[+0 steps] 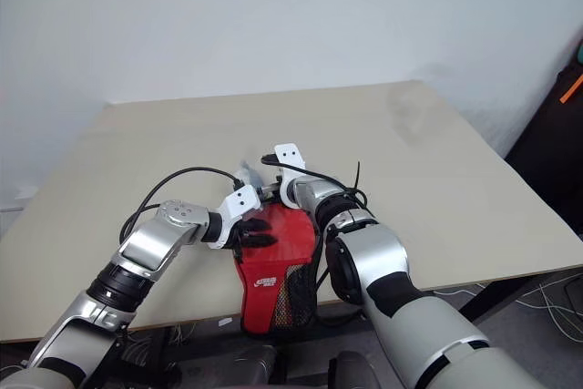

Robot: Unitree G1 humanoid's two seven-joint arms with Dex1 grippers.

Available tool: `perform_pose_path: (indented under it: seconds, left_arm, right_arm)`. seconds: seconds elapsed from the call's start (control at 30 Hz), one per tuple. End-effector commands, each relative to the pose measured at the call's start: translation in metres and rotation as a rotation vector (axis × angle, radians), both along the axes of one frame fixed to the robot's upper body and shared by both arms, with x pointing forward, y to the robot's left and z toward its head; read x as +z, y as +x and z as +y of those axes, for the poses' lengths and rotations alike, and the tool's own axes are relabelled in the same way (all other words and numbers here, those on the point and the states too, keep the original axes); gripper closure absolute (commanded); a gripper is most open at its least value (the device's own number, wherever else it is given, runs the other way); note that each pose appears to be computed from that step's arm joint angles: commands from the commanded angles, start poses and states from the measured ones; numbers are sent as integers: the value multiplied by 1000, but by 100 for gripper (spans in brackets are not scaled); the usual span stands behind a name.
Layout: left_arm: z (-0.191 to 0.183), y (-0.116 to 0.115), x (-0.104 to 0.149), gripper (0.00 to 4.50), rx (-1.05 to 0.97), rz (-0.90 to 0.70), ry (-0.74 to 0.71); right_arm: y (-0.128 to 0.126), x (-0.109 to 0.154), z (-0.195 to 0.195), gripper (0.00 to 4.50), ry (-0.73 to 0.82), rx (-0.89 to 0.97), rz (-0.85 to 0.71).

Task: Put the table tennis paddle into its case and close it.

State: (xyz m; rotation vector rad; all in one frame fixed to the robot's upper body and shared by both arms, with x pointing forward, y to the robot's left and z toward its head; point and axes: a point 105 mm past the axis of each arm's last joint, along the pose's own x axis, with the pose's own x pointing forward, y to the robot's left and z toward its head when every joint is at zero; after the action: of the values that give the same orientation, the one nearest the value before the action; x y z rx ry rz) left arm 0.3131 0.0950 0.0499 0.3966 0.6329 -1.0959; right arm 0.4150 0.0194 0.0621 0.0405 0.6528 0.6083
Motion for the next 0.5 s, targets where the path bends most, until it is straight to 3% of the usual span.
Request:
perform_pose_path:
  seconds: [0.03, 0.3, 0.5]
  left_arm:
    - [16, -22, -45, 274, 39, 169, 104]
    - [14, -22, -46, 274, 35, 169, 102]
    - [9, -19, -43, 274, 39, 164, 75]
  right_arm:
    - [43, 52, -54, 447, -23, -197, -210]
    - [50, 53, -97, 447, -65, -274, -198]
    - [40, 36, -119, 447, -43, -262, -63]
